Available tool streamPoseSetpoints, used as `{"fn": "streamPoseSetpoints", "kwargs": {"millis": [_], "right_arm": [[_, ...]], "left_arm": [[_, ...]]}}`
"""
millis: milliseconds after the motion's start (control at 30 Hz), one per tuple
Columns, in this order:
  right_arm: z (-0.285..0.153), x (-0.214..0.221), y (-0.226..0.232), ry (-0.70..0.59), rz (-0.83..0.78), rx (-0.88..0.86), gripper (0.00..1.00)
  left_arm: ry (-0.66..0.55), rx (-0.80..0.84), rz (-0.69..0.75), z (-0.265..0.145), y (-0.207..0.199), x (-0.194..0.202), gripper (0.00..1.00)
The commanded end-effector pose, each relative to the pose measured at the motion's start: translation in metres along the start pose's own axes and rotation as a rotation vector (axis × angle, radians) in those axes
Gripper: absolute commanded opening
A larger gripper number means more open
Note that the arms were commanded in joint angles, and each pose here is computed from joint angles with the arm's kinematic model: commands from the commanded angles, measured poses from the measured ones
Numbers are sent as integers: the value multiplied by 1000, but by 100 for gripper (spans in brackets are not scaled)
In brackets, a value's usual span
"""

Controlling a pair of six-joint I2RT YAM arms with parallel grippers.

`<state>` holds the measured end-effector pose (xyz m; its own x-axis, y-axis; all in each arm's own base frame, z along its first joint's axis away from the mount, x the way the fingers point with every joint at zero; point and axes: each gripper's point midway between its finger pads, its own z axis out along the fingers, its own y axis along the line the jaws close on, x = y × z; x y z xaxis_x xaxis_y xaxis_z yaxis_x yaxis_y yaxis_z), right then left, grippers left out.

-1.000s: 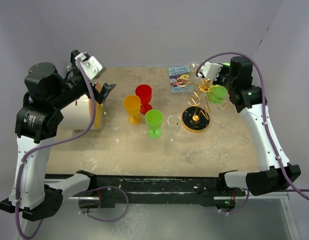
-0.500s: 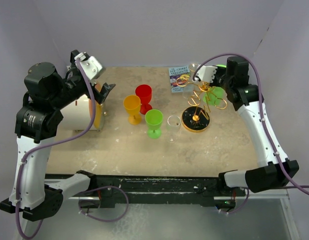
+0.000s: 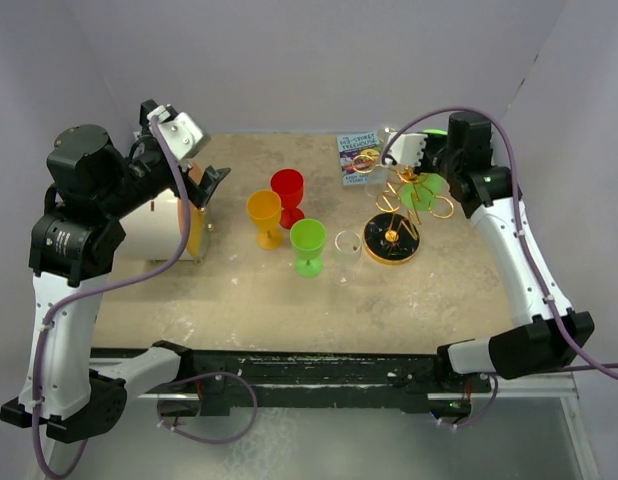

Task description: Place the wine glass upside down on the wine glass rack

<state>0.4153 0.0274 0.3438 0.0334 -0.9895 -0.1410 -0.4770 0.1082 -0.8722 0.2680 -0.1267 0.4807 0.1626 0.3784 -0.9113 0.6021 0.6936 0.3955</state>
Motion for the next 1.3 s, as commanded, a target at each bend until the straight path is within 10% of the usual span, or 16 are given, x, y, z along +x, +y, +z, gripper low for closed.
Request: {"fn": "streamPoseSetpoints", "kwargs": {"millis": [0,1267], "right_arm": [[-5,-11,-27,-43,-56,76,0],[-2,-3,-45,3,53,158,3]], "left_arm": [[-59,-16,22,-8,5,-18,99],[-72,4,2,-11,1,-19,99]]}}
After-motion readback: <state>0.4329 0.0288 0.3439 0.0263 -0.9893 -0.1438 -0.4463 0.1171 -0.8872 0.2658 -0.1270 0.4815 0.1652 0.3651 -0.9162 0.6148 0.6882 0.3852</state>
